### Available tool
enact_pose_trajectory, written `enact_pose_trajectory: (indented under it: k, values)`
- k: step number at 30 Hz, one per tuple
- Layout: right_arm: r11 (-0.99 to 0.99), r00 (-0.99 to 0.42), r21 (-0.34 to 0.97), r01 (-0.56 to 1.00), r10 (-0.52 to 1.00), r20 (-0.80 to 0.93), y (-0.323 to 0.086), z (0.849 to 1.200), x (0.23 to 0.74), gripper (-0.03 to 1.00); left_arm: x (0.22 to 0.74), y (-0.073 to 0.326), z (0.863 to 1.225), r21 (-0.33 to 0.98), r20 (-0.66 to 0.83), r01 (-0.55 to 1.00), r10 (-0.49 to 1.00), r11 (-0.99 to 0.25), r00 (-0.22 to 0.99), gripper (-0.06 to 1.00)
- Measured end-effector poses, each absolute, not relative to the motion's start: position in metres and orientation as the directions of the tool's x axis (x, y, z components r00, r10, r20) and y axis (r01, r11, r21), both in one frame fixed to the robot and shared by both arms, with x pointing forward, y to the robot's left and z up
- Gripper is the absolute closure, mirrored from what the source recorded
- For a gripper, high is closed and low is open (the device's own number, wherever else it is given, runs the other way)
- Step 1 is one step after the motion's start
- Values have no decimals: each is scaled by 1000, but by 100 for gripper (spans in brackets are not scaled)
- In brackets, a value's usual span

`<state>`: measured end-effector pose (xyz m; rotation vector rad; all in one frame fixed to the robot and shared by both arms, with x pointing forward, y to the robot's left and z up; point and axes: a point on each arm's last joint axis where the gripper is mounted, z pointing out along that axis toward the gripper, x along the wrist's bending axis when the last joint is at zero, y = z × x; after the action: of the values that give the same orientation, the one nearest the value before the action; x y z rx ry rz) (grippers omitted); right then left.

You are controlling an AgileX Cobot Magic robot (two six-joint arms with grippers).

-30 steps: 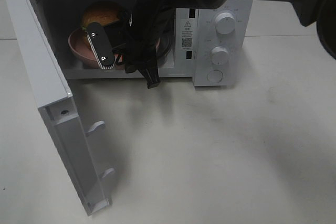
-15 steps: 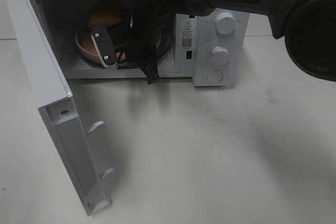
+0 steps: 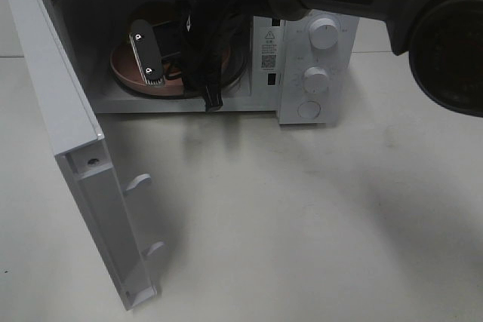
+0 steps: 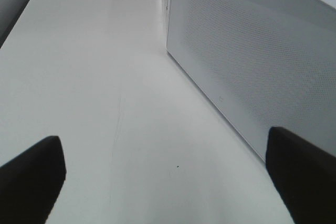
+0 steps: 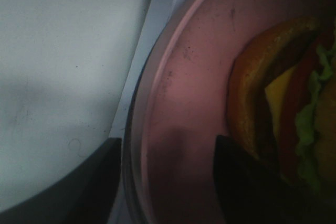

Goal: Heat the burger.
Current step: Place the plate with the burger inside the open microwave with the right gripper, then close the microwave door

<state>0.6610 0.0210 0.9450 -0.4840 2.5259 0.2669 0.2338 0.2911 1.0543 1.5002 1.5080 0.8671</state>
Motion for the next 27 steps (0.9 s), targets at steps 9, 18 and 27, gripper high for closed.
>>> enact_pose_trajectory:
  k: [9,18,27]
  values:
    - [934,-821,122,-335,-225,-524,17,944,655,26,234,291,1054,901,-81,431,996,53,46,-3]
    - [929,-805,150,-340,-205,-558,4,958,635,24,234,291,1054,901,-81,431,996,53,46,-3]
    - [925,-802,143,-351,-218,-557,-18,963,606,21,234,291,1054,901,-81,431,996,53,46,-3]
